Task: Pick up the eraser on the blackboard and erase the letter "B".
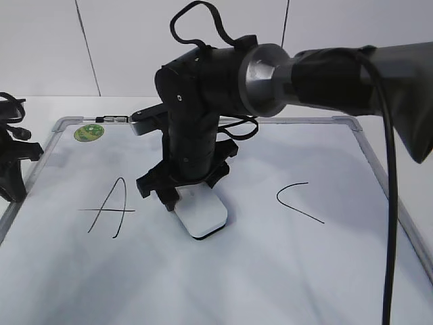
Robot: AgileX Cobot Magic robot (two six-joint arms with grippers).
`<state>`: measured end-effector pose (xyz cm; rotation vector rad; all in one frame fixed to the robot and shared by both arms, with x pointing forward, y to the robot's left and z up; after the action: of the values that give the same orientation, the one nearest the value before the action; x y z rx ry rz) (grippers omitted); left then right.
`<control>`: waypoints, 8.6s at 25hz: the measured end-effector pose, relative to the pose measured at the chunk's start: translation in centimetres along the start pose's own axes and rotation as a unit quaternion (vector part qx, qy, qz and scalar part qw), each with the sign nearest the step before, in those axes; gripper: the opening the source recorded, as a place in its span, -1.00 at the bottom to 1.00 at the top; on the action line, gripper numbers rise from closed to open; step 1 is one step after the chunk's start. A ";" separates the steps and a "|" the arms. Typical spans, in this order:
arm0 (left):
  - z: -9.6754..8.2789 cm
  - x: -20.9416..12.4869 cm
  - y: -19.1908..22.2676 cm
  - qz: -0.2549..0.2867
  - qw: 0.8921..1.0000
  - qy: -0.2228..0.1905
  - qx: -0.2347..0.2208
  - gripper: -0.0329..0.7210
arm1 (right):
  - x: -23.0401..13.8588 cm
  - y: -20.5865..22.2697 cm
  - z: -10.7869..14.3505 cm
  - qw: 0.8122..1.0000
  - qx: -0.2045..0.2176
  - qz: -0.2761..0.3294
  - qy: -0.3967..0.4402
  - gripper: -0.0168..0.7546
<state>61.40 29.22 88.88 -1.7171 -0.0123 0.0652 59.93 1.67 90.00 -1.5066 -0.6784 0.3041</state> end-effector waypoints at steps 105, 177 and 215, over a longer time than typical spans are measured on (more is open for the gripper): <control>-0.1 -0.2 0.0 0.007 1.000 -0.002 -0.003 -0.87 | -12.6 -2.2 -25.1 0.965 0.015 0.046 0.257 0.48; -2.7 -2.7 -17.1 -0.169 0.984 0.048 -0.004 -0.12 | -16.9 -24.5 -19.5 0.958 0.016 -0.118 0.259 0.55; -3.3 -35.2 -16.0 -0.426 0.893 0.138 -0.047 -0.12 | -41.9 -24.1 -4.2 0.908 -0.065 -0.366 0.192 0.54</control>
<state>26.84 26.71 106.42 -1.6683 -0.5612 -0.8412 24.25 -27.80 104.45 -1.2746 -0.8975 -0.6076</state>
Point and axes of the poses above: a point on each arm's last joint axis where the gripper is mounted, y pointing out along that axis toward the gripper, z along the wrist's bending axis when the last joint is at zero, x = y × z, the point moved 4 cm from there along y, pointing out along that axis toward the gripper, and after that the axes turned 3 degrees about -y, right-handed, at the moved point
